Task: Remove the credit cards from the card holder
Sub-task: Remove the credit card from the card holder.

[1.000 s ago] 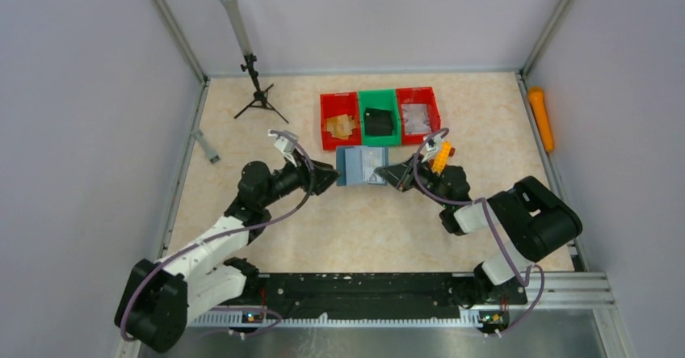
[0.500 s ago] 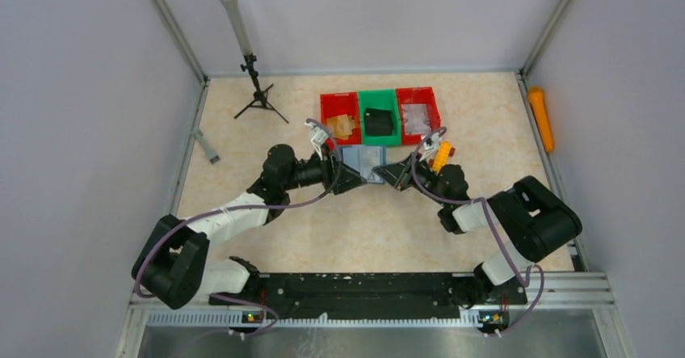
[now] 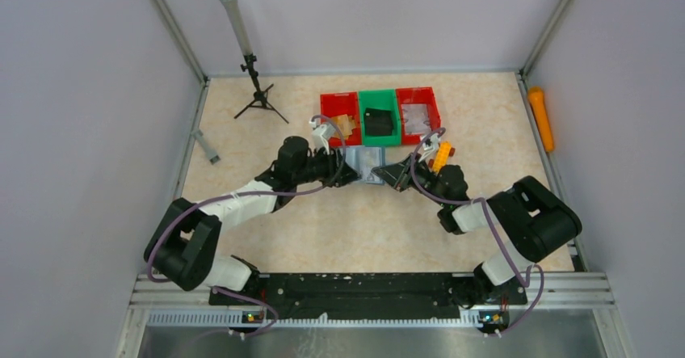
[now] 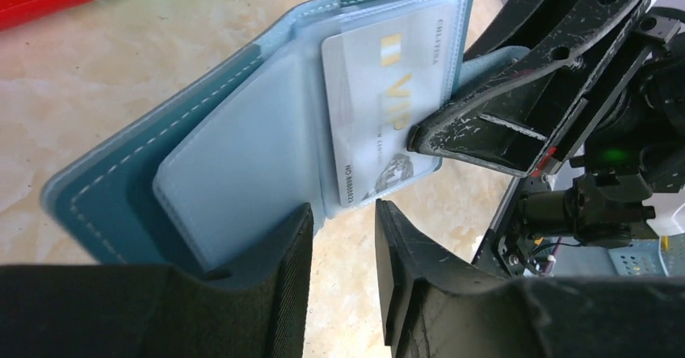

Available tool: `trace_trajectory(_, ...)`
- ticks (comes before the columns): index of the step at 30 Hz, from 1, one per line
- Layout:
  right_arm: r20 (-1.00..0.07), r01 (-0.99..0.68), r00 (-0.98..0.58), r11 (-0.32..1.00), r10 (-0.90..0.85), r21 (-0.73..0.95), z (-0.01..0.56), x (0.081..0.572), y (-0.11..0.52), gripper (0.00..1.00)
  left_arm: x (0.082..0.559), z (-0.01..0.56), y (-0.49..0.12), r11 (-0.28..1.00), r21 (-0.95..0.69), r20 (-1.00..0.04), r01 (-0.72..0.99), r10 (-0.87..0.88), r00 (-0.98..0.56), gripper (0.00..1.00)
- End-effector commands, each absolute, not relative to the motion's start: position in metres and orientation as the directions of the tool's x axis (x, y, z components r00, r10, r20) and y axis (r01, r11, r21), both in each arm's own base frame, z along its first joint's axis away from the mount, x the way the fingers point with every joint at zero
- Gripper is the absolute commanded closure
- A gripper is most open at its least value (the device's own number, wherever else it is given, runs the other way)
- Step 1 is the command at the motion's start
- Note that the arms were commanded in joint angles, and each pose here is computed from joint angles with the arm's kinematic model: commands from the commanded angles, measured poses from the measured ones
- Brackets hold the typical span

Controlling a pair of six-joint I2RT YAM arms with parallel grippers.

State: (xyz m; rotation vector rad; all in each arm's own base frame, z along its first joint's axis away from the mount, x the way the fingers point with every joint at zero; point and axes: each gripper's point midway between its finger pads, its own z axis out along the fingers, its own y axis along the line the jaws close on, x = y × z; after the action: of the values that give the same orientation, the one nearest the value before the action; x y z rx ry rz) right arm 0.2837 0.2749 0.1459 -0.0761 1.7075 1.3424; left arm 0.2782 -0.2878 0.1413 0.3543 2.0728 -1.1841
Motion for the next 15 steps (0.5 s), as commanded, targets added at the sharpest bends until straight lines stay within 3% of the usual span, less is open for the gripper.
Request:
trace_trajectory(1,-0.721,-0.683,-0.478,0.304,0.502,0.664,0.194,0.276,0.285,1.00,0.296,0.153,-0.281,0.557,-0.633,-0.716,0.538,-0.155,-0.681,0.63)
trace_trajectory(7,-0.710,-0.700,-0.490,0.257,0.505,0.666,0.200,0.270,0.288,1.00,0.283,0.169,-0.288,0.455,-0.659,-0.722,0.599,-0.158,-0.673,0.79)
trace_trajectory(15,-0.707,-0.712,-0.496,0.230,0.504,0.664,0.204,0.266,0.290,1.00,0.282,0.181,-0.279,0.440,-0.652,-0.741,0.617,-0.201,-0.640,0.80)
